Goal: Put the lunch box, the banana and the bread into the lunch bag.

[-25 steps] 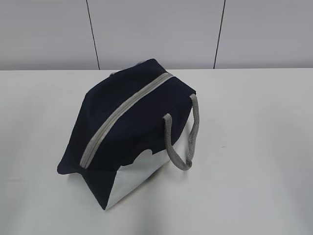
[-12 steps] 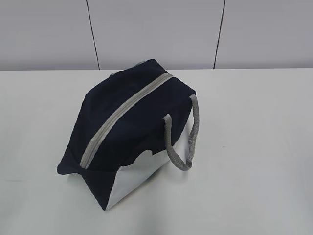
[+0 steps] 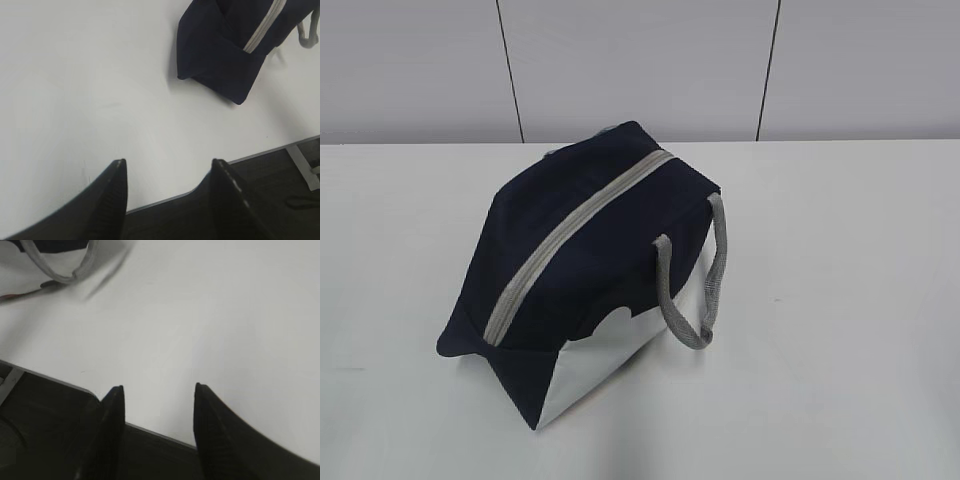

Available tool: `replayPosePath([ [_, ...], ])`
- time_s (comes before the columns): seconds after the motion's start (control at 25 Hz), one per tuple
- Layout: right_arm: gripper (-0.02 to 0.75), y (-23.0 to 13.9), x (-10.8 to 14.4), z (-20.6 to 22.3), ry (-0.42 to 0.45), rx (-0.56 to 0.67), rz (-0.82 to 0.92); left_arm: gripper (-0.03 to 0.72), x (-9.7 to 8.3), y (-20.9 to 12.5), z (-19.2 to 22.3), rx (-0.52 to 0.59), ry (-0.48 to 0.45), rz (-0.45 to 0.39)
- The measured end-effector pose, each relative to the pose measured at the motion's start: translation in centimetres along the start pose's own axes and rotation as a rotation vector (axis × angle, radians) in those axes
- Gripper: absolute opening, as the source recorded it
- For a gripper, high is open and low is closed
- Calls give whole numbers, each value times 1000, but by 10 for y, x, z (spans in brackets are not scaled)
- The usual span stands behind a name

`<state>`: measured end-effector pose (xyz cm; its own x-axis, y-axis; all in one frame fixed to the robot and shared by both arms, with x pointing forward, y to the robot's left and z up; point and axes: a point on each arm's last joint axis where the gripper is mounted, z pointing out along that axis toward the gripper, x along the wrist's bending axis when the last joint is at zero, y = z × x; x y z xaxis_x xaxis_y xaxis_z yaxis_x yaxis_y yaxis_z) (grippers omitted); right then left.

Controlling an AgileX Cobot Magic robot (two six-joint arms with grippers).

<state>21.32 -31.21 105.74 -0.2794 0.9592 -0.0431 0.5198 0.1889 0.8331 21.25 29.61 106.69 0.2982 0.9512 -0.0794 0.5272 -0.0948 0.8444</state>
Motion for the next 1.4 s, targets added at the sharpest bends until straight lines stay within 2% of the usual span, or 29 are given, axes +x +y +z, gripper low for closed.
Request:
replayPosePath([
  [0.12,352,-5,1,9,3,35,-9,391,0,-1,5,-2,-3,-4],
  [0.36,352,-1,1,17,3,-41,-12,374,1,2,15,-65,-5,-11],
  [0.88,352,-2,0,21,-10,-39,-19,372,2,1,18,-69,-4,-13],
  [1.12,352,-2,0,21,-15,-38,-15,372,3,1,19,-72,51,-29],
  [1.4,352,-2,1,20,-99,-33,28,372,2,2,20,-84,161,-92],
])
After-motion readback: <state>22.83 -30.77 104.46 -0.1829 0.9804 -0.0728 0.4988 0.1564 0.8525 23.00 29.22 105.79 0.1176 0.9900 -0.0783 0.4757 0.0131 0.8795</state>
